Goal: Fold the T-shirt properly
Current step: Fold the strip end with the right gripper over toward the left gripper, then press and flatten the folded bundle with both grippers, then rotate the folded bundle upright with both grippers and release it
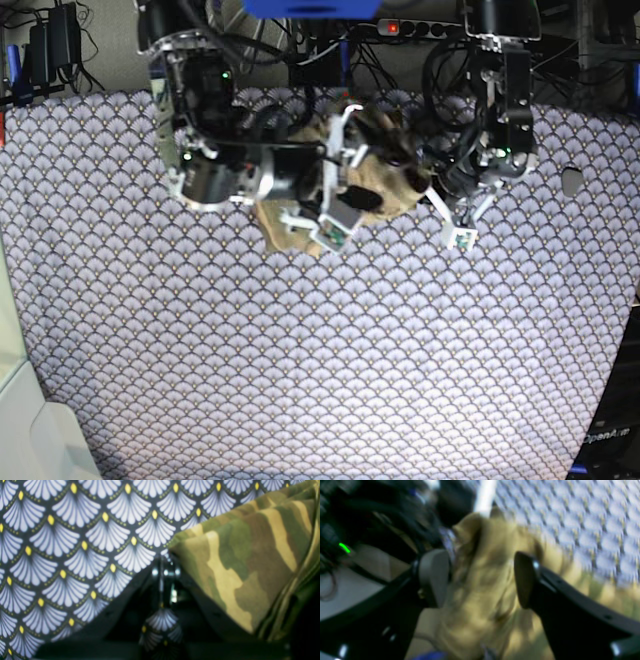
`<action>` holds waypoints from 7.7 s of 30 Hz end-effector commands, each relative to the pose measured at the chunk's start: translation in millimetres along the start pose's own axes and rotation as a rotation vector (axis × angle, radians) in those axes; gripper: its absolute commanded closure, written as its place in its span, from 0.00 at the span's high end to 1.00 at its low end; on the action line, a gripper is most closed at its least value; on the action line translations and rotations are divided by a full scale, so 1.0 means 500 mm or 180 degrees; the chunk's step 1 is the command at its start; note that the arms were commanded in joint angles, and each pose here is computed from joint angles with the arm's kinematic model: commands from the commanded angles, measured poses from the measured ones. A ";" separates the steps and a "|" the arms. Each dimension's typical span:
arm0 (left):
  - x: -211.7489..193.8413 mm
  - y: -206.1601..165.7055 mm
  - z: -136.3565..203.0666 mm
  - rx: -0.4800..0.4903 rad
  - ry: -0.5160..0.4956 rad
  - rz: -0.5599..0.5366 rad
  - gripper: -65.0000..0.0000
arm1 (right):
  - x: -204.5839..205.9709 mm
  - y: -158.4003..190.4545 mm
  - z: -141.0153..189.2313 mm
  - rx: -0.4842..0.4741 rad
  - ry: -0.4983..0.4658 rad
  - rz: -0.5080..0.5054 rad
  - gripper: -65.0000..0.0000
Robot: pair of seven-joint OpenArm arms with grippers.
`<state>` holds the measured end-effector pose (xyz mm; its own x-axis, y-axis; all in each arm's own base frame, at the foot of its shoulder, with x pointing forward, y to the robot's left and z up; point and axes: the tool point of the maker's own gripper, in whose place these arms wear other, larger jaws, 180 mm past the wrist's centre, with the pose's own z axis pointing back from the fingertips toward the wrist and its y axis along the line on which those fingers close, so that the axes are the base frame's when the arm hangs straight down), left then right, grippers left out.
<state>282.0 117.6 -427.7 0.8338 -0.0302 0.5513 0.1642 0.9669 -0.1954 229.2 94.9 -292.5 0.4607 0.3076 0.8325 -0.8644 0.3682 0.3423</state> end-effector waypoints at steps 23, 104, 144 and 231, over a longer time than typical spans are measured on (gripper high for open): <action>-0.024 0.204 0.204 0.0936 0.0253 -0.0168 0.00 | 0.030 -0.084 0.074 -0.0406 -0.0250 0.0030 0.67; 0.078 0.124 0.107 0.0754 0.0235 -0.0210 0.00 | -0.129 -0.178 0.263 -0.1188 0.0081 -0.0206 0.00; 0.016 -0.157 -0.069 -0.0321 0.0497 0.0044 0.00 | -0.037 -0.258 0.074 -0.0587 0.0066 -0.0346 0.00; 0.306 -0.267 -0.170 -0.0906 -0.0461 0.0055 0.00 | -0.138 -0.258 0.282 -0.1286 0.0192 -0.0226 0.00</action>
<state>421.0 -30.9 -403.1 0.7855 0.0307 0.6181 0.2862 0.8675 -0.4068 276.0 -95.5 -342.3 0.5639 0.3207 0.7610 -0.6789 0.7047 0.2061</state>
